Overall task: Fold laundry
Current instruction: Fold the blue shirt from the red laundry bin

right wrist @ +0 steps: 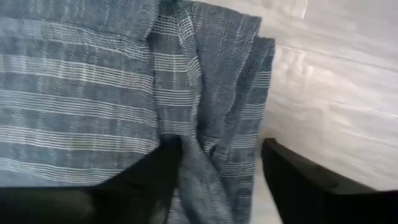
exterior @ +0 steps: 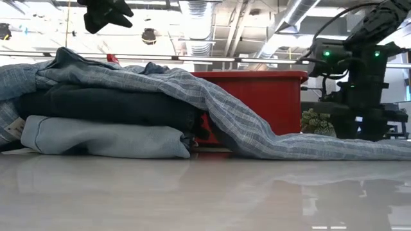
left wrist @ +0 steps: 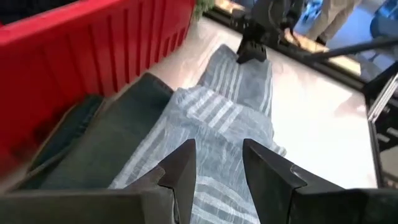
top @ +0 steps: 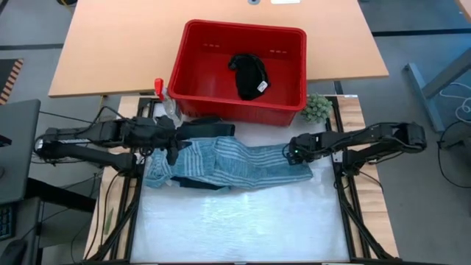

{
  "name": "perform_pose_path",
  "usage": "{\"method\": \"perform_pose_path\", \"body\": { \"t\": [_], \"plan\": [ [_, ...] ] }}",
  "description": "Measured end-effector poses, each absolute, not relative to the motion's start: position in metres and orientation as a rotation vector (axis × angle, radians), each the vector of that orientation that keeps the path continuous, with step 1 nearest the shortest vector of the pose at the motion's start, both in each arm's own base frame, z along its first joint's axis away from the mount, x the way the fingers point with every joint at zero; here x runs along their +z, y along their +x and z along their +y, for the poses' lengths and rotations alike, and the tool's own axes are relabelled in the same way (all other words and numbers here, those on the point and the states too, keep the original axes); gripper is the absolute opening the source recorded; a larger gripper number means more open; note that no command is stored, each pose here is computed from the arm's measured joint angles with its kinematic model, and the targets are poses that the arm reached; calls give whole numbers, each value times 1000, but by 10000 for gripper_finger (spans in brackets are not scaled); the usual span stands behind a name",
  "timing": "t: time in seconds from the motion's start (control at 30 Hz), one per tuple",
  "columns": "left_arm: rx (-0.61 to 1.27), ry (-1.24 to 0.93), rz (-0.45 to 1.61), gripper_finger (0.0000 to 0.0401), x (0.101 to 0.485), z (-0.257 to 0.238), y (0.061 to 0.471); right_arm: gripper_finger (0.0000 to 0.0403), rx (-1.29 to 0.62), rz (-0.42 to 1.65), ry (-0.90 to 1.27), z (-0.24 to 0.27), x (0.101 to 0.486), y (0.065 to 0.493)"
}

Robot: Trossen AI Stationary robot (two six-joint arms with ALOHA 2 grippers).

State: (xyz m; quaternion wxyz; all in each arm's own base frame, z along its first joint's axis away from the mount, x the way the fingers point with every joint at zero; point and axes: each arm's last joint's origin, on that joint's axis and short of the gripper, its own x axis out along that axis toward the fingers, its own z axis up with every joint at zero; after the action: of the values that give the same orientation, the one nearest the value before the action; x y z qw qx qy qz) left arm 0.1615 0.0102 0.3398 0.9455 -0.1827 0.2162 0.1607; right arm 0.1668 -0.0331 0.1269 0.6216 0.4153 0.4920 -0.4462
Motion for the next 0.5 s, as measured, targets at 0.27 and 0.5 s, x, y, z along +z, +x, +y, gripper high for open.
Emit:
{"method": "perform_pose_path", "body": {
  "t": [0.27, 0.5],
  "plan": [
    [358, -335, 454, 118, 337, 9, 166, 33, -942, 1064, 1002, -32, 146, 182],
    [360, -351, 431, 119, 328, 9, 179, 35, -927, 1141, 950, -44, 208, 182]
  ]
}}
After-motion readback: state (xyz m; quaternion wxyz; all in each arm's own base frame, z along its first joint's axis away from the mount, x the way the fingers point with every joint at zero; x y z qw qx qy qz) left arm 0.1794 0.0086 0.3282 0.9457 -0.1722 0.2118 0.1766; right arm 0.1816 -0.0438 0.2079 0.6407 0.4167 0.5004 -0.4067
